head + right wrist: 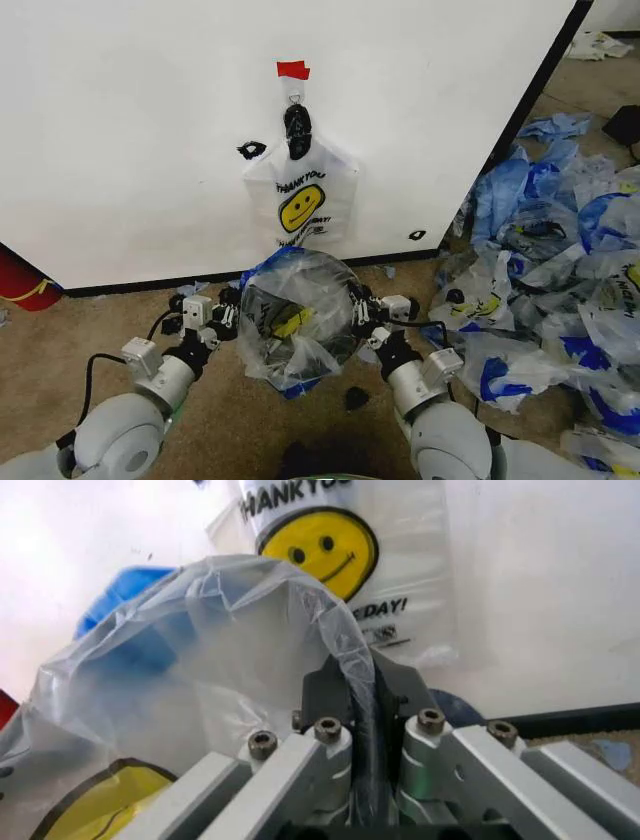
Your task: Pick up the garbage bag from the wall and place it over the trash bin.
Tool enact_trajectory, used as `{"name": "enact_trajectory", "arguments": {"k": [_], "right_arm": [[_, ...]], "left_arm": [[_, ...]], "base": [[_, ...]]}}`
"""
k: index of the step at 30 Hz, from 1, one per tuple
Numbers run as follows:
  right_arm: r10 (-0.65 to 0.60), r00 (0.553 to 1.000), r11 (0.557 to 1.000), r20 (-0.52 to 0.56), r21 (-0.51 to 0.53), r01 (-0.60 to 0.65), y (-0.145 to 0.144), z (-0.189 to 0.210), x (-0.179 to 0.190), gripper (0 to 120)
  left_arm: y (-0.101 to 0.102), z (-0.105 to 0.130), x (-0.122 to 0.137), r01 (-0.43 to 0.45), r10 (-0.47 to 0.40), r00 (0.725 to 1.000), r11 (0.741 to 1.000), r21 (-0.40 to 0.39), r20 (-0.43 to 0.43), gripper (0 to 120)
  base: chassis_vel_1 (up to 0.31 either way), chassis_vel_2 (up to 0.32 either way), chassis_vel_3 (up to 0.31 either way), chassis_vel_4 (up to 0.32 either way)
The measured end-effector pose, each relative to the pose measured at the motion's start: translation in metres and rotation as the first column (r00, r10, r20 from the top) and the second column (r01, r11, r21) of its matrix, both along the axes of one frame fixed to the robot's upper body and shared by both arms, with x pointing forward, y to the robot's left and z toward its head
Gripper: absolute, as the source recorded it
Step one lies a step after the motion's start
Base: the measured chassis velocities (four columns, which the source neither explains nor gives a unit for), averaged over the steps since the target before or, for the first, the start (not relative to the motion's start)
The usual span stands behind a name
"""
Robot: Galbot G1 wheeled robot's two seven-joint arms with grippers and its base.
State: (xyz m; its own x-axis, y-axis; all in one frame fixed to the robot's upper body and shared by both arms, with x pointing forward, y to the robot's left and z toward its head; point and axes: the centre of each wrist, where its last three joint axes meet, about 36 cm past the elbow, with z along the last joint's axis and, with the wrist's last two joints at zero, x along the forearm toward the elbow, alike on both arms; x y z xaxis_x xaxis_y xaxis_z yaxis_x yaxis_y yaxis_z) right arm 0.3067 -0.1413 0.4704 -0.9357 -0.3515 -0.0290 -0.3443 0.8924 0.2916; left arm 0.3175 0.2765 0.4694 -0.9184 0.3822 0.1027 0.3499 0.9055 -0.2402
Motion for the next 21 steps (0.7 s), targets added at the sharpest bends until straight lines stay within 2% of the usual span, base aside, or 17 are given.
{"name": "enact_trajectory", "arguments": {"k": [2,5,8,15,21], "right_arm": [[0.0,1.0,1.0,-0.001,0.014,0.0,0.002,0.002,0.001,1],[0.001,1.0,1.0,0.001,0.026,-0.001,0.004,0.003,0.001,1],[0.001,1.0,1.0,0.003,0.03,-0.001,0.004,0.004,0.002,1],[0.003,1.0,0.999,0.005,0.048,-0.004,0.007,0.007,0.004,1],[0.008,1.0,0.999,0.008,0.044,-0.008,0.005,0.006,0.004,1]], "left_arm": [[-0.001,-0.006,-0.001,-0.003,0.003,1.0,1.0,-0.024,-0.008,0],[-0.006,-0.015,-0.004,-0.009,0.007,1.0,0.998,-0.055,-0.024,13],[-0.009,-0.02,-0.004,-0.012,0.01,1.0,0.997,-0.07,-0.03,19],[-0.016,-0.038,-0.005,-0.016,0.012,0.999,0.995,-0.102,-0.034,20],[-0.014,-0.038,-0.002,-0.017,0.016,1.0,0.995,-0.099,-0.016,21]], "base": [[0.0,0.0,0.0,0.0],[0.0,0.0,0.0,0.0],[0.0,0.0,0.0,0.0],[0.0,0.0,0.0,0.0],[0.0,0.0,0.0,0.0]]}}
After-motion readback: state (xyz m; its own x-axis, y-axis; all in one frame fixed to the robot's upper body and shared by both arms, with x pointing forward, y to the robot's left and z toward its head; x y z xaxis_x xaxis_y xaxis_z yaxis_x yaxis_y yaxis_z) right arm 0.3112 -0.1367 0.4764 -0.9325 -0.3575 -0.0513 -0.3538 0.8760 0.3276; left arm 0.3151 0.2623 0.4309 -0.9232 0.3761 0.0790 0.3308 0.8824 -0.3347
